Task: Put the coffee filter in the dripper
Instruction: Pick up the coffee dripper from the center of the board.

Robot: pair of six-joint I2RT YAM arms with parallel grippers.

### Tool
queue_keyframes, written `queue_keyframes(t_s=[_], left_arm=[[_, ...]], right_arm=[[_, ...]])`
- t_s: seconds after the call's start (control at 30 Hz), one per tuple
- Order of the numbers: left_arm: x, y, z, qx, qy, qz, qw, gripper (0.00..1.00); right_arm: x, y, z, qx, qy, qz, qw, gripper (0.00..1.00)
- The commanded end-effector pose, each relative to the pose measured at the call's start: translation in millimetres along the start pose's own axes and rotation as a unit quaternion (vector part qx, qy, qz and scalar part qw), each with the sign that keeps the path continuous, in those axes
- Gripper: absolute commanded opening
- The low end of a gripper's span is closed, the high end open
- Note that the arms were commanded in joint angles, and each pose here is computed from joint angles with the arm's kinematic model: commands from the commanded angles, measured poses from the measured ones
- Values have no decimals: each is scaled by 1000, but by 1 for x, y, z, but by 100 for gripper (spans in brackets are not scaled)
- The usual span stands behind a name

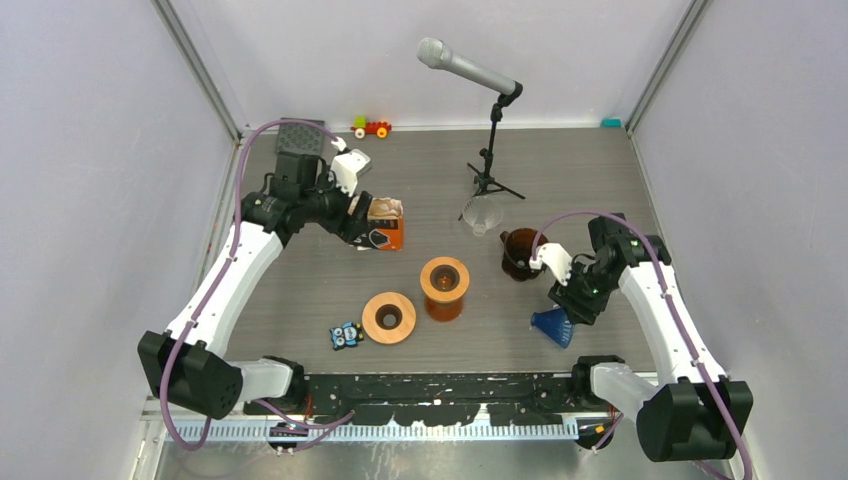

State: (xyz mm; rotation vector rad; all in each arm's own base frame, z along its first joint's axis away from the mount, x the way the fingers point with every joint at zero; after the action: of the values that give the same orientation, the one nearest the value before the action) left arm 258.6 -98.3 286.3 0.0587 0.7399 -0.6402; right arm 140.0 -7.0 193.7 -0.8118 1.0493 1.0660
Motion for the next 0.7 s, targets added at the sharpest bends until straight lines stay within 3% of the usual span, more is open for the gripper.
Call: queue_keyframes(t_s=[0.0, 0.33, 0.67], left_arm=[[1, 2, 9, 16, -25, 2, 1000, 68], [9, 6, 10, 9, -12, 11, 1000, 68], [15, 10, 10, 8, 0, 17, 1000, 68]], right_arm=[[10, -11, -3, -34, -3, -29, 999, 53], [23, -29, -2, -57, -13, -69, 996, 53], [36, -25, 0, -69, -43, -31, 996, 54]])
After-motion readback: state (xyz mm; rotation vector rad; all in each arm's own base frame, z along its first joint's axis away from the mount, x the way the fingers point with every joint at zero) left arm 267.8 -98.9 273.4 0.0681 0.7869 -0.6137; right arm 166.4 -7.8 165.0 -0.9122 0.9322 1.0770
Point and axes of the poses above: each gripper's point midway between its finger pads, its own x axis out along the fingers, its own y axis along the line the jaws close on, z = x × y, the point moved 9 cm from there along -x, back along the fingers, and after that the axes turned 12 degrees about -x, right-handed, at the moved point
